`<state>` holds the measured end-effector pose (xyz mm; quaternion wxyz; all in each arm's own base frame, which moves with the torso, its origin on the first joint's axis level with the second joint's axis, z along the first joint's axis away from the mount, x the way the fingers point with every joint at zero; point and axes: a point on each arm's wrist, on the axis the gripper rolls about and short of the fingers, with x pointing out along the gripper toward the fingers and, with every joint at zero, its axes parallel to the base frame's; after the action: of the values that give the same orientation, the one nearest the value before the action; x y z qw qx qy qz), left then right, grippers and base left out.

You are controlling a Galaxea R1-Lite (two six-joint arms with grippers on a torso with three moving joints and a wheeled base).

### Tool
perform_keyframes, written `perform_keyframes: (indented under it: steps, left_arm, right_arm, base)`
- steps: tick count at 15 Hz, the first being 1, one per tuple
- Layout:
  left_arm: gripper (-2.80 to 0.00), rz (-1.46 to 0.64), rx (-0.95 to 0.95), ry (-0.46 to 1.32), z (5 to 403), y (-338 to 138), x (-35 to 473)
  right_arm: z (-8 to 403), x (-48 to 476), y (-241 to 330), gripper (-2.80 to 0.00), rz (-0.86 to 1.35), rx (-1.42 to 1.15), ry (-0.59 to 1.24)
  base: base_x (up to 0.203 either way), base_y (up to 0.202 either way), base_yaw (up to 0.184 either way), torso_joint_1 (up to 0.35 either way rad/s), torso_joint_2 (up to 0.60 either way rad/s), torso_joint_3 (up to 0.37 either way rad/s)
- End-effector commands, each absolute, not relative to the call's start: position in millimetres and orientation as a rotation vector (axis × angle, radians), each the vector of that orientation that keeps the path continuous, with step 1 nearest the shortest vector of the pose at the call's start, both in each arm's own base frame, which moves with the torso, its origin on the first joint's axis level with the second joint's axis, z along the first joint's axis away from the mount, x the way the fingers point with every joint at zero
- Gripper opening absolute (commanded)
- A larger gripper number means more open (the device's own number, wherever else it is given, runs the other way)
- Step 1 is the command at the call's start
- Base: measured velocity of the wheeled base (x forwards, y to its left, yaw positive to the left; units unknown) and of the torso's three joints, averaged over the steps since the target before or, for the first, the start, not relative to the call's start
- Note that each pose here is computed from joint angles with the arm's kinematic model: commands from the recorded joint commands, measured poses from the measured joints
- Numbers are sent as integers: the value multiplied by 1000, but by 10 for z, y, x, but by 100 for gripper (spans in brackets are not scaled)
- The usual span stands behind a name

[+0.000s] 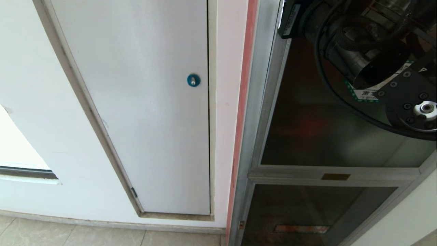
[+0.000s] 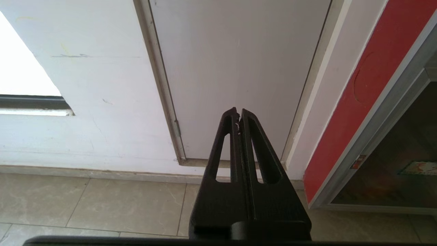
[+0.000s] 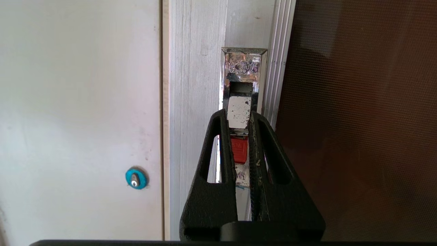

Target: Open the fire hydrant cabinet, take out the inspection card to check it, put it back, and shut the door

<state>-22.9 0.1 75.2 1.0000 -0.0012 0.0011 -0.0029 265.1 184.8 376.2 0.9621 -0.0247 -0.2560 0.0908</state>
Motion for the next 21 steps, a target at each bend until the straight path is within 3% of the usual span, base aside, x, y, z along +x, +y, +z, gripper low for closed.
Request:
perform_keyframes:
  steps: [1,12,21]
  left_arm:
    - [-280,-6,-3,5,747,1,-227]
    - [-280,-6,-3,5,747,1,-227]
    - [-280,-6,-3,5,747,1,-227]
  right_arm:
    - [3818,2592,1815,-280,180,-41,-539]
    - [3805,2444,1761,-280,184,-40,-528]
    - [3555,2422,1771,-280,167,-48,-493]
  base:
    - [0,0,0,0,0,0]
    - [0,0,0,0,0,0]
    - [0,0,0,0,0,0]
